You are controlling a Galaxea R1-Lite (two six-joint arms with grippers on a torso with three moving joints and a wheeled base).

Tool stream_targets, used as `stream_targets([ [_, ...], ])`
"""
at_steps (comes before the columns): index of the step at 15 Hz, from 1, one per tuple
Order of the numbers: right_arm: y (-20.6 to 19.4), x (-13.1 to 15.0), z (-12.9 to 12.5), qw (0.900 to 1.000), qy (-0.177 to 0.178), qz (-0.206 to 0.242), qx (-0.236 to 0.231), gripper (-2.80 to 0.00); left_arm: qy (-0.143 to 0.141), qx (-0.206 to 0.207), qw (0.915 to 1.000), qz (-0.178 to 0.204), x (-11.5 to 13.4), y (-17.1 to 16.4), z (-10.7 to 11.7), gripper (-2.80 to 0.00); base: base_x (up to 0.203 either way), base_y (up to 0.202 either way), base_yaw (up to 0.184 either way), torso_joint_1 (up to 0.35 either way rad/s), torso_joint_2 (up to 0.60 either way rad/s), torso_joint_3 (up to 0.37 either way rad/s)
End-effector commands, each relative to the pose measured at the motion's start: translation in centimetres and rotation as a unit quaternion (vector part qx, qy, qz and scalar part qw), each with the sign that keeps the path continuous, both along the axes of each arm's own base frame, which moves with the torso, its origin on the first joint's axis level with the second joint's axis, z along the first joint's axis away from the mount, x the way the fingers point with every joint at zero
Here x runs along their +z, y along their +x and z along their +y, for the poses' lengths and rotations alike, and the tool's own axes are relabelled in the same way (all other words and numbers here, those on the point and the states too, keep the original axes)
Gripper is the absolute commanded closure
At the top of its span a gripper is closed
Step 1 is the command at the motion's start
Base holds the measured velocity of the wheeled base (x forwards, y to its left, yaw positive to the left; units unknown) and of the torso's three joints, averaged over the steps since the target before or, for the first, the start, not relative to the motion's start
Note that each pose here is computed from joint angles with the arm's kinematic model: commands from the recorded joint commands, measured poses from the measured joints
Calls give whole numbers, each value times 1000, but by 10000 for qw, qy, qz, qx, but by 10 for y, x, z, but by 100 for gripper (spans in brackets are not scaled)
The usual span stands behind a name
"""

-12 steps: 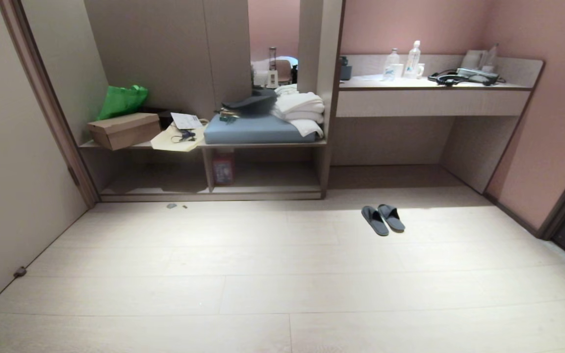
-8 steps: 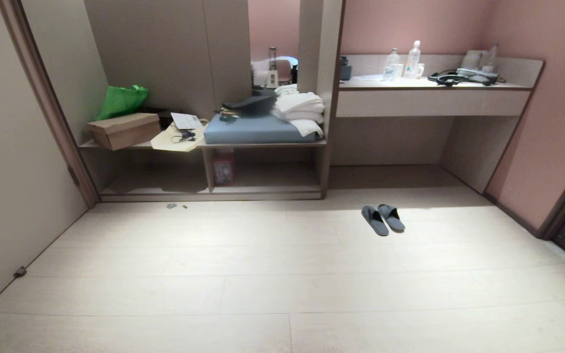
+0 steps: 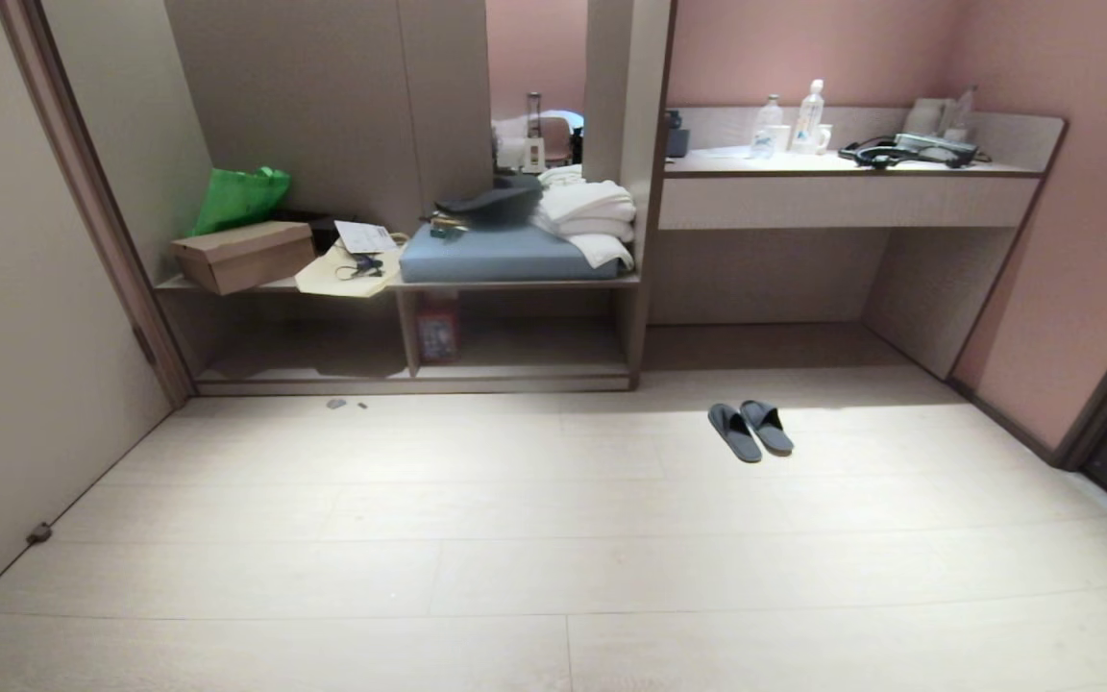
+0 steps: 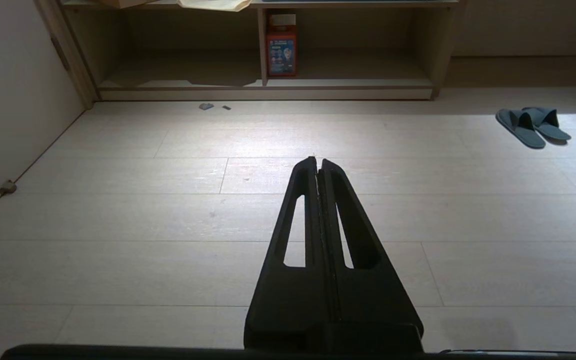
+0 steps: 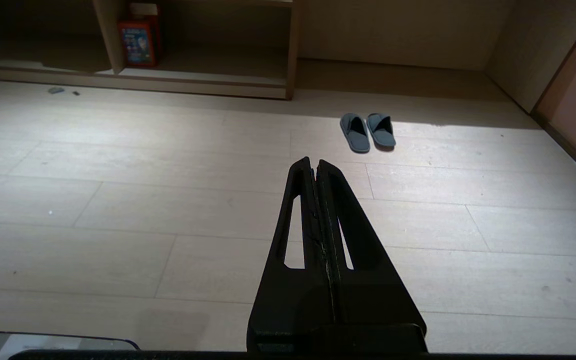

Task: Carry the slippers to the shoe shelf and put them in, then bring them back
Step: Pick up the slippers on the floor

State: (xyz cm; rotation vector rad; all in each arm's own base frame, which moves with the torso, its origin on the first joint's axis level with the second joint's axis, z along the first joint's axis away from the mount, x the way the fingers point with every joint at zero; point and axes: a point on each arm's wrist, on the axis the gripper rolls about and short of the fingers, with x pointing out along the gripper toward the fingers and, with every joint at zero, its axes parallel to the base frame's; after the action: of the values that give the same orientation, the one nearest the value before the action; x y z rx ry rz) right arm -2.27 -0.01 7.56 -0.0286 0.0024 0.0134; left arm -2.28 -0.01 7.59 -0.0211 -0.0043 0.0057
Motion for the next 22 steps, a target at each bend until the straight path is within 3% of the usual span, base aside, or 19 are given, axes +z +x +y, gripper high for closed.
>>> stream_targets([
  [1, 0, 0, 0, 10000, -3, -4, 4, 0, -2, 2, 10000, 1, 0, 0, 0, 0, 0, 0, 0, 0, 0, 0],
  [9, 0, 0, 0, 10000, 13, 3, 2, 0, -25, 10, 10000, 0, 0, 0, 0, 0, 8, 0, 1, 0, 0, 1],
  [22, 0, 0, 0, 10000, -3, 3, 0, 0, -25, 4, 10000, -2, 0, 0, 0, 0, 195, 0, 0, 2, 3, 3],
])
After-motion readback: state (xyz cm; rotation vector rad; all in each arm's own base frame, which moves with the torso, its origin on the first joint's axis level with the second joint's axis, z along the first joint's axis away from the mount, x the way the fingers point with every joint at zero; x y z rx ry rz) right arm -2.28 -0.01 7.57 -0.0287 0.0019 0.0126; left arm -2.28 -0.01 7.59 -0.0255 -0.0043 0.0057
